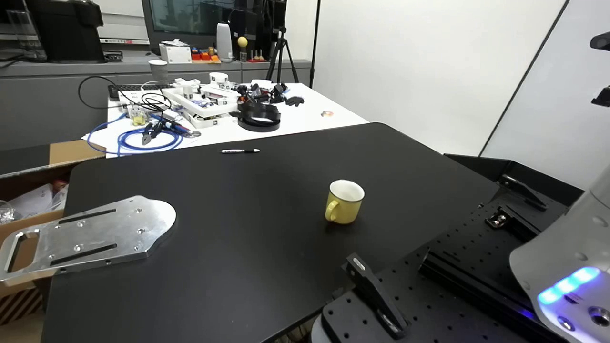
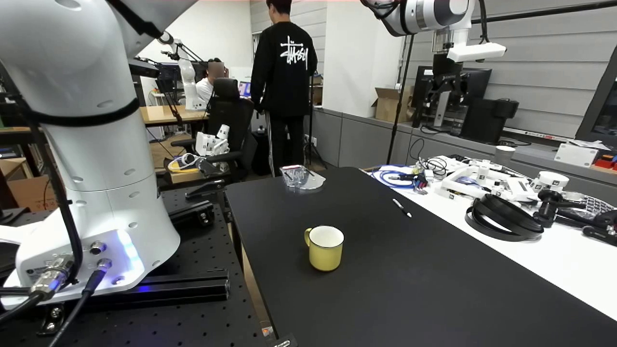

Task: Put the pen in the cup

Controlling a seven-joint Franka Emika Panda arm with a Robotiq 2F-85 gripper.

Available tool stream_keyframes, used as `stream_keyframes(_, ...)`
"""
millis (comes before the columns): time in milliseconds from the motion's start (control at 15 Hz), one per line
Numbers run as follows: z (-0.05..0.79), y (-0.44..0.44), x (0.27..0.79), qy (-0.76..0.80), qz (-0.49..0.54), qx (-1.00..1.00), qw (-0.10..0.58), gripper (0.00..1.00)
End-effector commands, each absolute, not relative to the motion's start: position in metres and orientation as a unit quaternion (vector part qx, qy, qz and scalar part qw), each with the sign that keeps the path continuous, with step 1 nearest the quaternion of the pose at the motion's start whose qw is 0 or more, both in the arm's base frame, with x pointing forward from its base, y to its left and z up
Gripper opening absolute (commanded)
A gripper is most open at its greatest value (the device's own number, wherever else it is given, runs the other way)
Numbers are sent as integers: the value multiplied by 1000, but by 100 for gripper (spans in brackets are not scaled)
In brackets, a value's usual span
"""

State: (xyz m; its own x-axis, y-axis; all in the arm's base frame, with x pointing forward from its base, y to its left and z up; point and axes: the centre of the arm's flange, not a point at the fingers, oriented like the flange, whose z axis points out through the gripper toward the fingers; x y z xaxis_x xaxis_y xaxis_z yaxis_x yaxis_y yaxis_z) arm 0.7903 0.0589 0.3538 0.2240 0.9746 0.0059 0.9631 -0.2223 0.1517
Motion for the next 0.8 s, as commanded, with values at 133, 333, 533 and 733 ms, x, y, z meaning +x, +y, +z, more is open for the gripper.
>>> stream_keyframes(133,335,65,838,634,77,766,73,100)
stream_keyframes(333,316,67,862,648,97,750,91,100)
stream_keyframes(533,292,69,872,669,104,731,85,100)
stream_keyframes(733,269,76,880,684,98,719,74,100)
